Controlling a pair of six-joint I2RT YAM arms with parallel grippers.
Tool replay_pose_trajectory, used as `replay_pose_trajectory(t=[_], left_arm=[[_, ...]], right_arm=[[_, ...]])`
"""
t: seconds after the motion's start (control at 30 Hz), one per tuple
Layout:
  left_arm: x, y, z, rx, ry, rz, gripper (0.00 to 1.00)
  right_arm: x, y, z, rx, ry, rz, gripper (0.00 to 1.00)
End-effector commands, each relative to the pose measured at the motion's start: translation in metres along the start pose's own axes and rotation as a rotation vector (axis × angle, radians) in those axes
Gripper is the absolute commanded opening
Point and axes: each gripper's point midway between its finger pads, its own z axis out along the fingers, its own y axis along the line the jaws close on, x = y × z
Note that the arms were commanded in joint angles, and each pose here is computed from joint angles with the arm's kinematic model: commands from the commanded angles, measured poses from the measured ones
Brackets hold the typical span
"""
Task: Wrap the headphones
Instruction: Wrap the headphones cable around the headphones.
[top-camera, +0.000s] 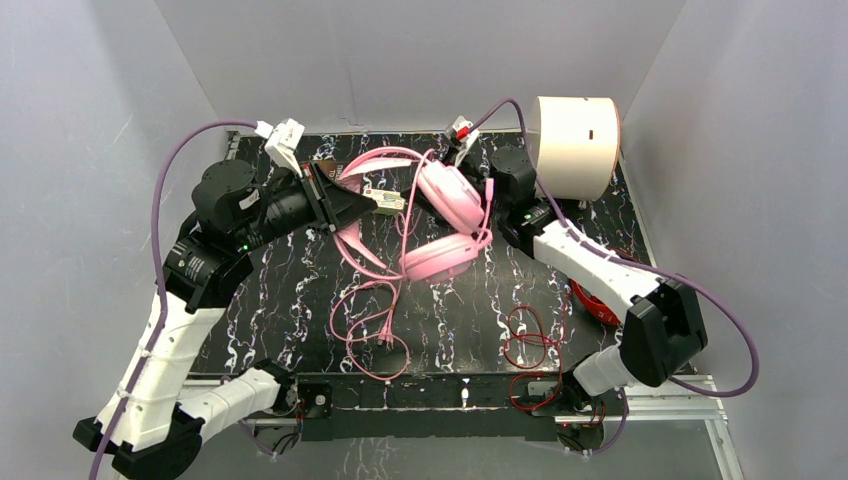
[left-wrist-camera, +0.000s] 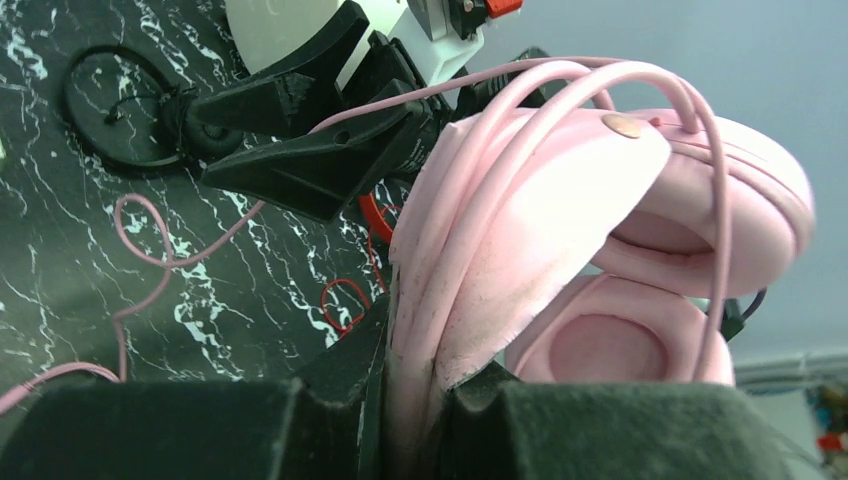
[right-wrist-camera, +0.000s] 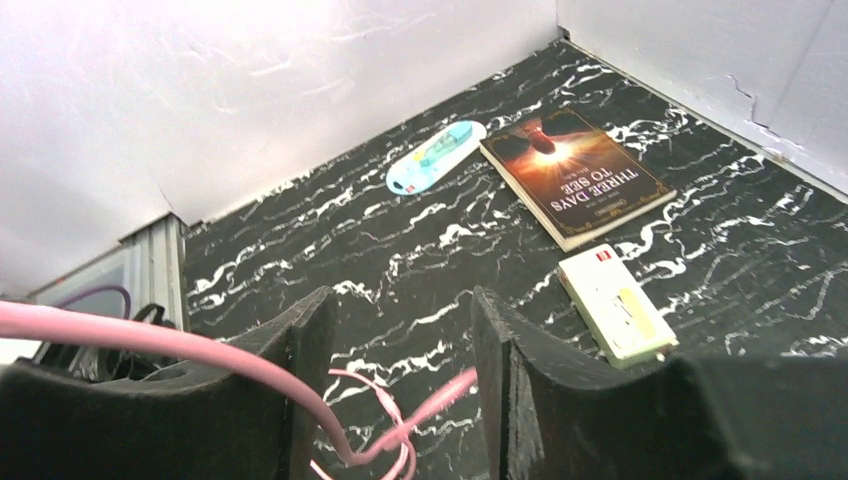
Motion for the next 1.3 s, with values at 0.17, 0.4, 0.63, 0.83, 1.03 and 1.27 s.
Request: replay_pose_trajectory(t=[0.17, 0.4, 0.63, 0.83, 1.03, 1.27], left_arm=[[-0.075, -0.035, -0.015, -0.007, -0.269, -0.182, 0.0], [-0.123, -0.051, -0.03, -0.005, -0.447, -0.195, 0.0], [-0.145, -0.064, -0.032, 0.034, -0.52, -0.213, 0.0], [-0.153, -0.069, -0.028, 0.061, -0.529, -0.219, 0.0], [-0.159, -0.073, -0.028, 0.072, -0.547, -0.221, 0.0], [-0.164, -0.075, -0.028, 0.074, -0.555, -0.221, 0.0]], right_arm=[[-0.007, -0.002, 0.016, -0.038, -0.138, 0.152, 0.74], [0.027, -0.026, 0.012, 0.071, -0.108, 0.17, 0.93], [0.039, -0.031, 0.011, 0.088, -0.101, 0.162, 0.99], [0.043, -0.023, 0.019, 0.016, -0.143, 0.191, 0.99], [0.055, -0.009, 0.036, -0.079, -0.145, 0.246, 0.9], [0.07, 0.016, 0.043, -0.154, -0.168, 0.233, 0.89]])
